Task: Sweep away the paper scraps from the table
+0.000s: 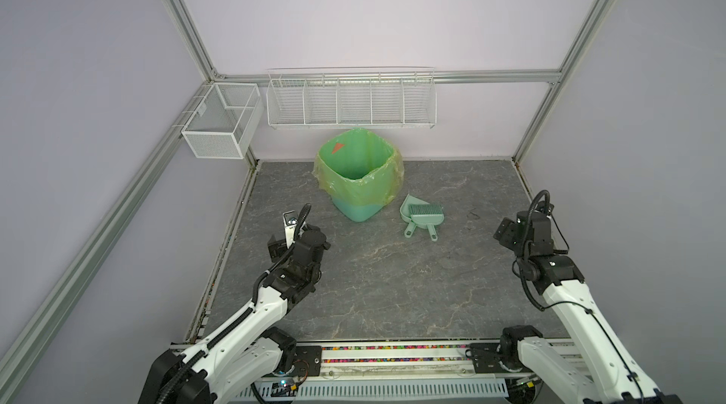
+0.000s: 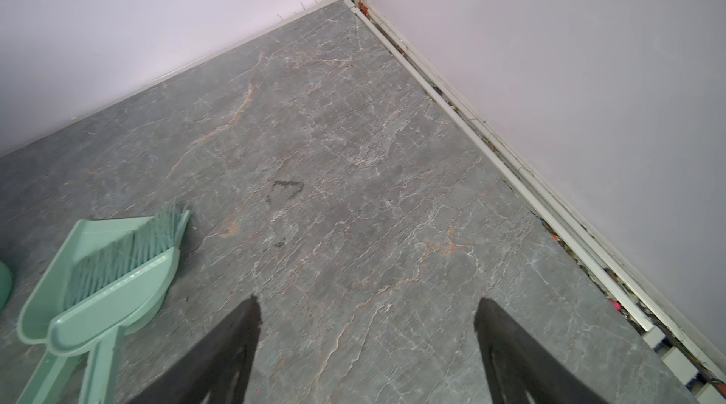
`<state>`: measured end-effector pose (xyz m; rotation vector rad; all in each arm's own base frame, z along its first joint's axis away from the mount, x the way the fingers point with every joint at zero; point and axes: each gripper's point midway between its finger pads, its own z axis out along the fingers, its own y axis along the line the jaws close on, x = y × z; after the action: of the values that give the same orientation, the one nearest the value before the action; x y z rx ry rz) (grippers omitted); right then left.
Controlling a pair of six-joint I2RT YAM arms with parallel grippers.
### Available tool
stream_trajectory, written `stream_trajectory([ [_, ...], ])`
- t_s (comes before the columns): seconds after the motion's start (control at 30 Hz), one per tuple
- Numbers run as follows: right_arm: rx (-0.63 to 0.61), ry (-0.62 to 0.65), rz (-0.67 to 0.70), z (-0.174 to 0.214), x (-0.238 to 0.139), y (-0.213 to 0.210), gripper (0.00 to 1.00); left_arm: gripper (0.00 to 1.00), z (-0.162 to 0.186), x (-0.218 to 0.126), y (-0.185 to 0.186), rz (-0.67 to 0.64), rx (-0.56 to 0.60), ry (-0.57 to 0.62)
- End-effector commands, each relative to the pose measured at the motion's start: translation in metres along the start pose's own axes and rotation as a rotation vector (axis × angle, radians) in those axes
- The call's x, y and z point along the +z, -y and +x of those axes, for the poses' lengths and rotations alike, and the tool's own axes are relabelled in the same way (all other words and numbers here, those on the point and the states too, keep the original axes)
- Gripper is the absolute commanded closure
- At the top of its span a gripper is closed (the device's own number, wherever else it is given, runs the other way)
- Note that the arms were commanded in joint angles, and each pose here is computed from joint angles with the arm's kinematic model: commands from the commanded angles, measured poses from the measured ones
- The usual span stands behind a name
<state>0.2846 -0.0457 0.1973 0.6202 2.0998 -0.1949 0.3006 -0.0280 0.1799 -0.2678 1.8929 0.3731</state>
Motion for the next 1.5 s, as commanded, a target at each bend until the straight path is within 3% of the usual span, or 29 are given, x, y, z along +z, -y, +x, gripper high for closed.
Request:
stream_trajectory([
  [0.0, 0.014, 0.037, 0.067, -0.007, 0.004, 0.010, 0.11, 0.01, -0.020, 0.007, 0.004, 0.004, -0.034, 0.094],
  [0.13, 0.010, 0.033, 0.070, -0.004, 0.008, 0.010, 0.12, 0.01, -0.024, 0.021, -0.010, -0.026, -0.106, 0.111],
  [0.27, -0.013, 0.054, 0.099, 0.002, 0.014, 0.015, 0.11, 0.00, -0.026, 0.034, -0.014, 0.064, -0.181, 0.126],
  [0.53, -0.021, 0.071, 0.139, 0.008, 0.016, 0.025, 0.11, 0.01, -0.016, 0.045, -0.033, 0.011, -0.190, 0.156],
  [0.63, 0.027, 0.094, 0.201, 0.013, 0.018, 0.038, 0.11, 0.01, -0.012, 0.051, -0.044, -0.075, -0.200, 0.262],
  [0.73, 0.036, 0.114, 0.203, 0.014, 0.019, 0.040, 0.11, 0.01, -0.013, 0.061, -0.037, -0.101, -0.113, 0.257],
  [0.93, 0.047, 0.124, 0.190, 0.013, 0.020, 0.038, 0.11, 0.01, -0.005, 0.067, -0.028, -0.068, -0.092, 0.226],
  [1.07, 0.016, 0.139, 0.166, 0.010, 0.023, 0.032, 0.11, 0.01, -0.001, 0.081, -0.001, 0.026, -0.004, 0.174],
  [1.3, -0.031, 0.245, 0.147, -0.002, 0.027, 0.027, 0.11, 0.01, 0.003, 0.104, 0.011, -0.009, 0.065, 0.078],
  [1.47, -0.034, 0.297, 0.122, -0.001, 0.040, 0.020, 0.11, 0.01, 0.003, 0.110, 0.017, 0.036, 0.084, 0.130],
])
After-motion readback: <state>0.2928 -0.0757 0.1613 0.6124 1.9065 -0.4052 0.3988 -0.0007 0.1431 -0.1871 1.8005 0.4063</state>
